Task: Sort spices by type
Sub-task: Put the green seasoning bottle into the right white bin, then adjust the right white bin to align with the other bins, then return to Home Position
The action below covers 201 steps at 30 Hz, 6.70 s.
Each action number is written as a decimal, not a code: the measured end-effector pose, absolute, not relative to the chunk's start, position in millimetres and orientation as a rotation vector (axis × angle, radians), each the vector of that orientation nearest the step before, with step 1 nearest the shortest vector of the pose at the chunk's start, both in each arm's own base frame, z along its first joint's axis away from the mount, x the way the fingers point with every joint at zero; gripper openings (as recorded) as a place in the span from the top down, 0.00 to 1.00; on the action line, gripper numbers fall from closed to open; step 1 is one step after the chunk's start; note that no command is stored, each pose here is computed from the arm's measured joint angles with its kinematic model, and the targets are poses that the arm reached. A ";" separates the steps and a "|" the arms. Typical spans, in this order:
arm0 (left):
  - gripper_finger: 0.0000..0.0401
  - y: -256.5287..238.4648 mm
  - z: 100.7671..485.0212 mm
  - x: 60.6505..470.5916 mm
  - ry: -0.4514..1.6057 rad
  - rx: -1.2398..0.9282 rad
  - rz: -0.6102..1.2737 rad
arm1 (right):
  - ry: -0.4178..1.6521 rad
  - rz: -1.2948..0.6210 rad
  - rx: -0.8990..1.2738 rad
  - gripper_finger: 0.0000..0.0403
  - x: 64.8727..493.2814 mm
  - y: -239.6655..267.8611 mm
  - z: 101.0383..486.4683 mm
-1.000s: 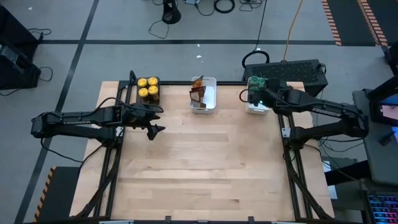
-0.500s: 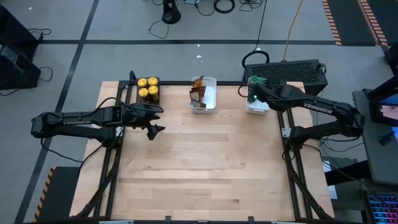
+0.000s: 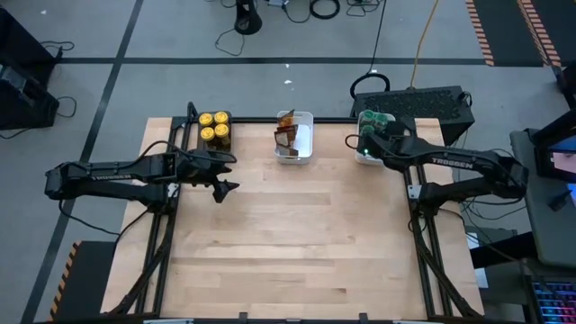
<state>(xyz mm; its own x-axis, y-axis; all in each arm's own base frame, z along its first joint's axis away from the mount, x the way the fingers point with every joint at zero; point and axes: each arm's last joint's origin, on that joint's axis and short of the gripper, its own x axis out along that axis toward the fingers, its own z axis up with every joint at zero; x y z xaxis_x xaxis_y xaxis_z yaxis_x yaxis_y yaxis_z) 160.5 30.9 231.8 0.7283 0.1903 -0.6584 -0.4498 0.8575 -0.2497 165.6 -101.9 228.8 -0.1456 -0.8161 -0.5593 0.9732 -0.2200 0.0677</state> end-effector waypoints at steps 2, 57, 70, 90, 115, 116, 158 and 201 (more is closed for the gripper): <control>0.17 30.9 231.8 160.5 0.669 -0.413 0.364 | 0.327 -1.743 0.582 0.53 163.5 -101.6 224.6; 0.17 30.8 232.0 160.6 0.658 -0.462 0.379 | 0.326 -1.711 0.397 0.50 178.5 -121.6 162.8; 0.17 30.8 232.0 160.6 0.660 -0.455 0.374 | 0.348 -1.664 0.408 0.36 175.7 -119.4 170.0; 0.17 30.7 232.2 160.8 0.667 -0.409 0.353 | 0.156 -1.451 0.431 0.34 160.3 -92.6 224.9; 0.17 30.8 236.2 164.0 0.621 -0.388 0.318 | 0.045 -0.972 0.491 0.34 257.4 -12.0 206.4; 0.17 30.8 236.2 164.0 0.621 -0.388 0.318 | 0.054 -0.970 0.495 0.34 264.4 -10.0 203.6; 0.17 30.0 235.9 163.9 0.625 -0.427 0.303 | 0.351 -1.436 0.591 1.00 271.9 -63.6 86.8; 0.17 30.0 235.7 164.0 0.625 -0.426 0.303 | 0.675 -1.751 0.513 1.00 215.3 -52.7 88.6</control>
